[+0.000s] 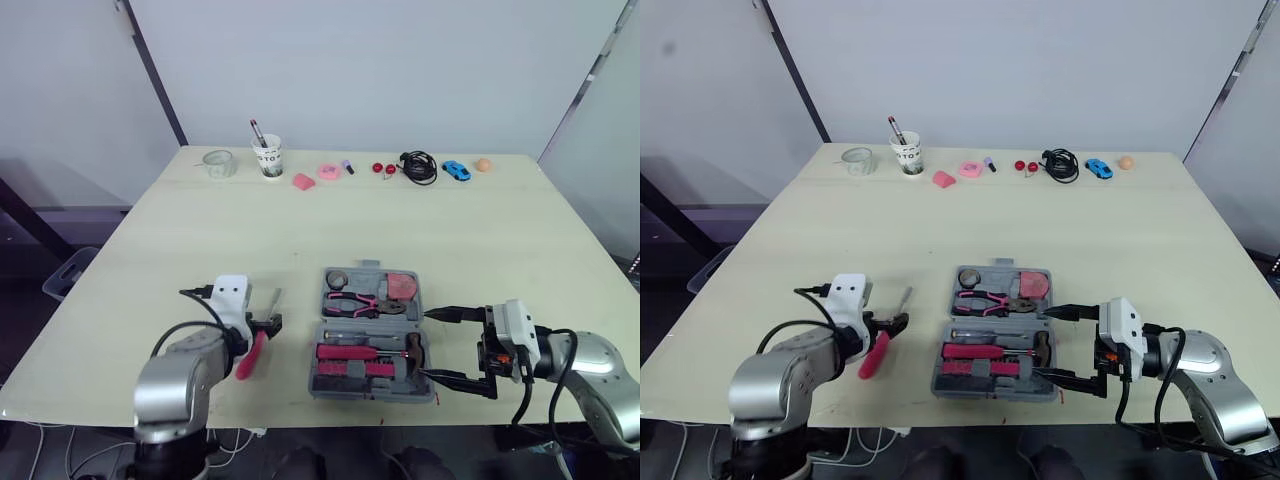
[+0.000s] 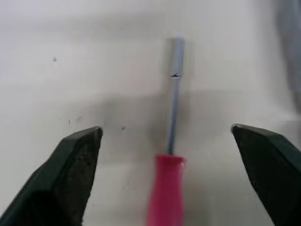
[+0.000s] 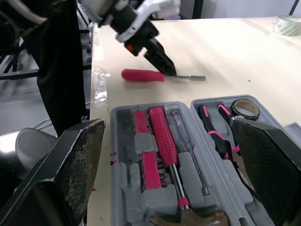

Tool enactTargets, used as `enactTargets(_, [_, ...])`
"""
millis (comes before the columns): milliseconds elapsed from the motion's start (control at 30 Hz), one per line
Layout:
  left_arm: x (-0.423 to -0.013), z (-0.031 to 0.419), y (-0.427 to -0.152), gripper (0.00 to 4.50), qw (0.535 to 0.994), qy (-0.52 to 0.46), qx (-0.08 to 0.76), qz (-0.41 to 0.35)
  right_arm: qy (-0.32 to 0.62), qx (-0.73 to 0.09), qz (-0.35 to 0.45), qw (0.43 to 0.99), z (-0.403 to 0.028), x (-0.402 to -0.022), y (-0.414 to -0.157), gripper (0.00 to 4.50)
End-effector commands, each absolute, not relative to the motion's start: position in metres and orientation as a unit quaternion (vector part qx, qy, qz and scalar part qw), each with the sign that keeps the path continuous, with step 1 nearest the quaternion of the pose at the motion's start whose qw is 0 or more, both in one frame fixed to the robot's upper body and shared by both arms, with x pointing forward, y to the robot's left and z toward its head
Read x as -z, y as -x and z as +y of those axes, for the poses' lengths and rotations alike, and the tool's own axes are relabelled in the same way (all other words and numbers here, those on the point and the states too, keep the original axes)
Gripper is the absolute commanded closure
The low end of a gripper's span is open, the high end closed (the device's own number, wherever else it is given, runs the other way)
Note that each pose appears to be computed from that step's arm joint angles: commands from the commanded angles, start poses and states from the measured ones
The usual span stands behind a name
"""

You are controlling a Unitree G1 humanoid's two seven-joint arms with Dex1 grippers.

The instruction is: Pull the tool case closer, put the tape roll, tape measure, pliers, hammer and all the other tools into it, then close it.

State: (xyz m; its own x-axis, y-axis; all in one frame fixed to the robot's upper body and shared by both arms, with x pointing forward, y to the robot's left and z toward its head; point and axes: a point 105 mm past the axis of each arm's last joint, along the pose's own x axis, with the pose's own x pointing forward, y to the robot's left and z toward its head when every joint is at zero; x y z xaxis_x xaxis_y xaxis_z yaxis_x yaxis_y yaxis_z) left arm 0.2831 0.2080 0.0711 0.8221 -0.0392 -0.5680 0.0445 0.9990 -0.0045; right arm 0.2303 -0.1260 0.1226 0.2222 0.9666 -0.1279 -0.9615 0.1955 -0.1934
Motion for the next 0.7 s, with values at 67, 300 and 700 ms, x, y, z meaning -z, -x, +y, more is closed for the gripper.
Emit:
enactTargets(67, [-0.078,0.203,-0.279,0.02,0.967,-0.027,0.042,0.251,0.126,-0.622,-0.026,0.773,-0.127,-0.132,-0.230,0.00])
enactTargets(300, [-0.058,0.204,-0.276,0.02,0.965,-0.027,0.046,0.255,0.127,-0.623,-0.029,0.771,-0.126,-0.135,-0.232,0.00])
enactTargets(700, [-0.039,0.201,-0.279,1.95,0.962,-0.024,0.046,0.269,0.127,-0.624,-0.029,0.770,-0.124,-0.133,-0.232,0.00])
